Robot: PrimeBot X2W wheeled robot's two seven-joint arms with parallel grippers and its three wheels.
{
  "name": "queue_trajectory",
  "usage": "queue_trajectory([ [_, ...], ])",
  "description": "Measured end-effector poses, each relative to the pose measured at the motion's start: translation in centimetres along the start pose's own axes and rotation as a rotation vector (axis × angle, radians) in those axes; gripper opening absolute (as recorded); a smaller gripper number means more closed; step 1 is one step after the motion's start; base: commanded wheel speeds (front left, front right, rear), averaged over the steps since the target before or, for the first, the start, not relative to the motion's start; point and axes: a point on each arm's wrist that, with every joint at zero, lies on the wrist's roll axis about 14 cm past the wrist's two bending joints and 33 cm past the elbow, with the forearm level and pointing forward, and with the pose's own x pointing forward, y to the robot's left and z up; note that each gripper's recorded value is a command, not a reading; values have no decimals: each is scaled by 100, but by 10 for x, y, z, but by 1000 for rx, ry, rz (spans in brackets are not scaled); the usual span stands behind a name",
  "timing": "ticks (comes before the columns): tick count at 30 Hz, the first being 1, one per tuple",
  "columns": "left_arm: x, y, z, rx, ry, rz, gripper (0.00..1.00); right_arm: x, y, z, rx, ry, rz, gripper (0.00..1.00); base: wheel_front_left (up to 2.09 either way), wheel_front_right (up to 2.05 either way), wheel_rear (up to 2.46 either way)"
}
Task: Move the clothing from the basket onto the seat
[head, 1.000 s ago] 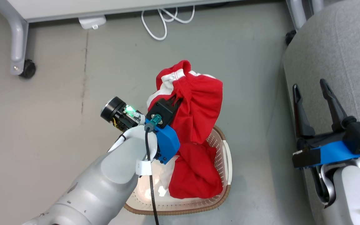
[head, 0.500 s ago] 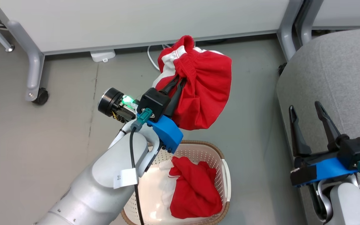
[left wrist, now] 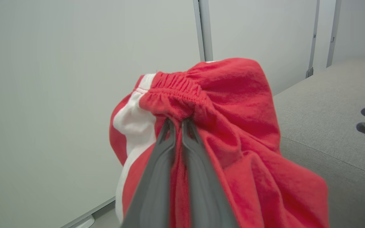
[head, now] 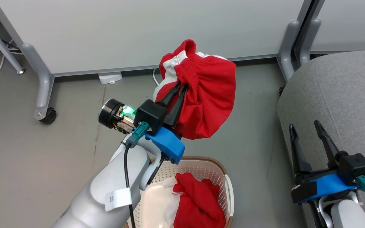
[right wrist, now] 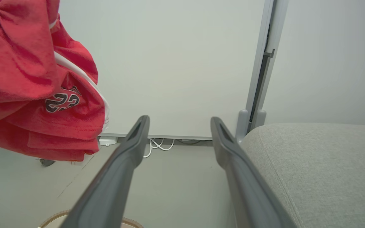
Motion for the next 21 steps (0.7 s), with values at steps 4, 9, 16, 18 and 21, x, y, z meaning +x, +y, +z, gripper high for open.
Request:
queue_trajectory([
  [4,-4,-2,4,4,-10,0,0,-3,3,3,3,-6,4,100,0,0,0],
  [9,-6,-2,4,6,-11,0,0,-3,8,5,10,-11,19,100,0,0,0],
  [16,-7,-4,3,6,-10,-5,0,0,24,8,-2,-21,84,100,0,0,0],
  [18,-7,-4,3,6,-10,-4,0,3,31,12,-10,-31,112,100,0,0,0],
  [21,-7,-4,2,4,-9,-3,0,9,43,18,-20,-49,161,100,0,0,0],
])
